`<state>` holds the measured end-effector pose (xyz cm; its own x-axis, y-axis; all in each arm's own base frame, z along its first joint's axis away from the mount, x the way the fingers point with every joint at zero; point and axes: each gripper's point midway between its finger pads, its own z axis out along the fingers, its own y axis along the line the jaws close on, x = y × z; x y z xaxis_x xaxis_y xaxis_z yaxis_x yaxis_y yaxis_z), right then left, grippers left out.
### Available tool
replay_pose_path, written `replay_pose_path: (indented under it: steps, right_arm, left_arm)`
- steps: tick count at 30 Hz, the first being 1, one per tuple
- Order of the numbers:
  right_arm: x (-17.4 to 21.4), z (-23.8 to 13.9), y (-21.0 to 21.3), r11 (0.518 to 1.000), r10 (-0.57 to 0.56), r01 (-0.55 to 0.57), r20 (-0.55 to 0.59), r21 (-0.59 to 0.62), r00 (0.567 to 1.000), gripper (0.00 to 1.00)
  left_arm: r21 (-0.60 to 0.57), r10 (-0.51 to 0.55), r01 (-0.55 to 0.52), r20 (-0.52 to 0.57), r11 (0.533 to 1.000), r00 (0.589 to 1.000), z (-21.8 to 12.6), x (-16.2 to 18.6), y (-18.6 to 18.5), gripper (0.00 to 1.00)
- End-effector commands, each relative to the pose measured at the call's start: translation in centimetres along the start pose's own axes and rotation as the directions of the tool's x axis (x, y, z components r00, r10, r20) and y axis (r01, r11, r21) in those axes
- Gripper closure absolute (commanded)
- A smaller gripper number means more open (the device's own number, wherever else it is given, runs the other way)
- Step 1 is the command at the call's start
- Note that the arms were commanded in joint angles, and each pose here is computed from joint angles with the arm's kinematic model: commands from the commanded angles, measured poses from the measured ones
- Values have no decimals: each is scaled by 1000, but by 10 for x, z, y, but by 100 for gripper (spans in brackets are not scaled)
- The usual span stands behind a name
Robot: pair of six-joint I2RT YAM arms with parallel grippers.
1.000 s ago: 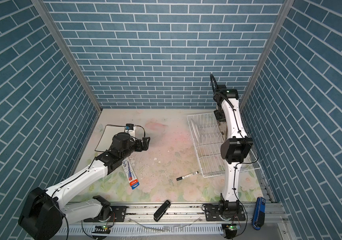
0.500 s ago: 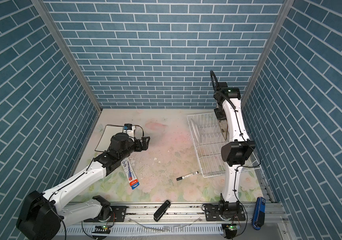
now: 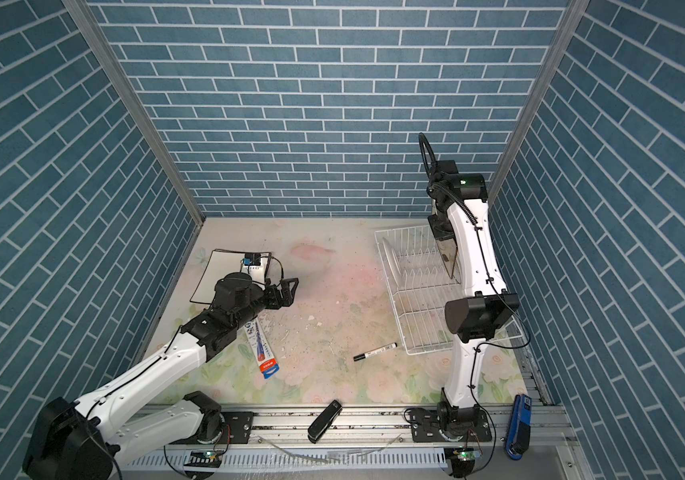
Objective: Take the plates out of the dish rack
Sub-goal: 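Lift the floral plate up out of the rack with the right gripper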
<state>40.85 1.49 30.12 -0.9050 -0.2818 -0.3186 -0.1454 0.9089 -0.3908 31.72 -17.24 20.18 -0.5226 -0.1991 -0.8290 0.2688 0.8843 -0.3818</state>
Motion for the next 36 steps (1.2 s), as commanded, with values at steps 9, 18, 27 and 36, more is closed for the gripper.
replay_pose_path:
  steps: [9,18,27,36]
  right_arm:
    - [9,-76,-8,991,135,-130,205,-35,969,100]
    - [14,-114,14,982,157,-115,314,-148,936,100]
    - [24,-157,34,958,183,-67,414,-279,892,100]
    - [23,-176,69,873,257,-3,453,-488,853,100]
  left_arm:
    - [51,-15,17,-37,999,999,-14,9,-12,1]
    - [59,-38,39,-13,997,999,-30,7,-13,1]
    - [66,-52,53,-8,996,999,-35,6,-14,1]
    - [77,-44,44,-1,996,999,-39,0,-18,1]
